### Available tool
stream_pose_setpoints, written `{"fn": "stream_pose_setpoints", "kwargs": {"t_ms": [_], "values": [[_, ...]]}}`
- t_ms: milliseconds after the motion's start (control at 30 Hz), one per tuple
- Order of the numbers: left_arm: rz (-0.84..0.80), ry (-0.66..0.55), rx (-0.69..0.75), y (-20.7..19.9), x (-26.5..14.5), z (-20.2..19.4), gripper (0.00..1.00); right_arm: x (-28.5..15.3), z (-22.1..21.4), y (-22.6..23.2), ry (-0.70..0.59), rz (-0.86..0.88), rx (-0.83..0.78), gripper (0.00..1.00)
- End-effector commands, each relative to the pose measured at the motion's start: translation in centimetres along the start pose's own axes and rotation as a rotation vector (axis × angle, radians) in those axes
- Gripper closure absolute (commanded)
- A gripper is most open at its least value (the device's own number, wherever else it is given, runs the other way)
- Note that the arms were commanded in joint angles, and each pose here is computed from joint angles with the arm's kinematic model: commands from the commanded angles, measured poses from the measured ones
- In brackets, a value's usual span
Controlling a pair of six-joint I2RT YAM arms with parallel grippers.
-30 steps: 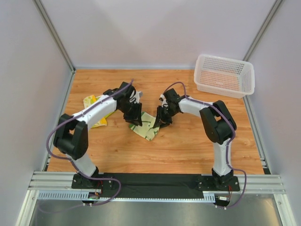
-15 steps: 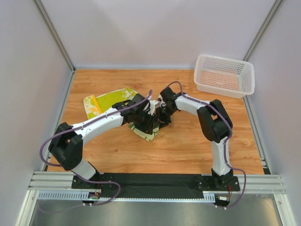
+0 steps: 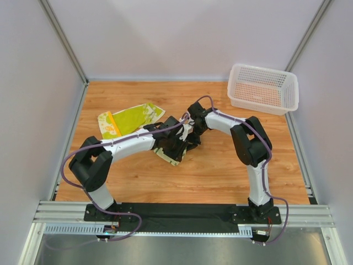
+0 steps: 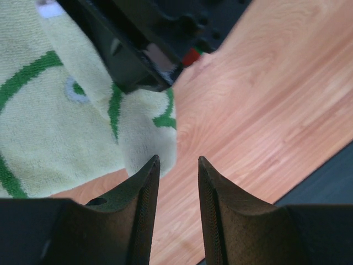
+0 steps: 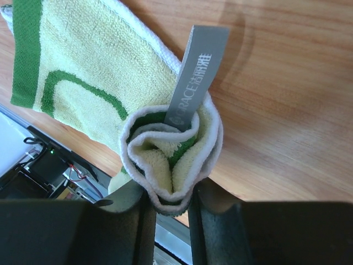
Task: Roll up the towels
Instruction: Roll the towel
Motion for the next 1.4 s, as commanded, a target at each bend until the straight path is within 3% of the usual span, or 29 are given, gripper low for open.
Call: {"fn": "stream_pose_setpoints", "kwargs": {"t_ms": [0,300,533,933,1167,1200,1367], "values": [[0.091,-0.016,0.016,1.1,1.0,0.2,0.59,0.4,-0.2,-0.1,0.024,-0.024,0.018,0.77],[0.184,0.070,0.005,2.6,3.5,-0.7,0.57,0.5,-0.3,0.3,0.029,-0.014,0.009,0.77],[0.272,0.098,-0.003,3.7,3.4,-1.8,0.44,0.6,-0.2,0.4,0.027,-0.008,0.010,0.77],[0.440,0.259,0.067,5.3,5.7,-5.4,0.46,0.9,0.7,0.2,0.046,0.043,0.007,0.73],[0.501,0.308,0.074,6.2,6.5,-6.1,0.67,0.2,0.9,-1.5,0.043,0.049,0.034,0.66],[0.507,0.311,0.073,6.2,6.7,-6.0,0.74,0.0,1.1,-1.8,0.038,0.052,0.041,0.64],[0.545,0.340,0.071,6.7,7.2,-6.2,0.84,-0.9,1.3,-2.8,0.021,0.053,0.057,0.50]]}}
Point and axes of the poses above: each gripper's point midway between its finger pads, its own x axis out along the fingers, its own y axis along the line the jaws close on, z = x × y, the point moved 8 cm from there along -x, back along the fingers, and after that the axes turned 9 degrees about -x, right-handed, at the moved point
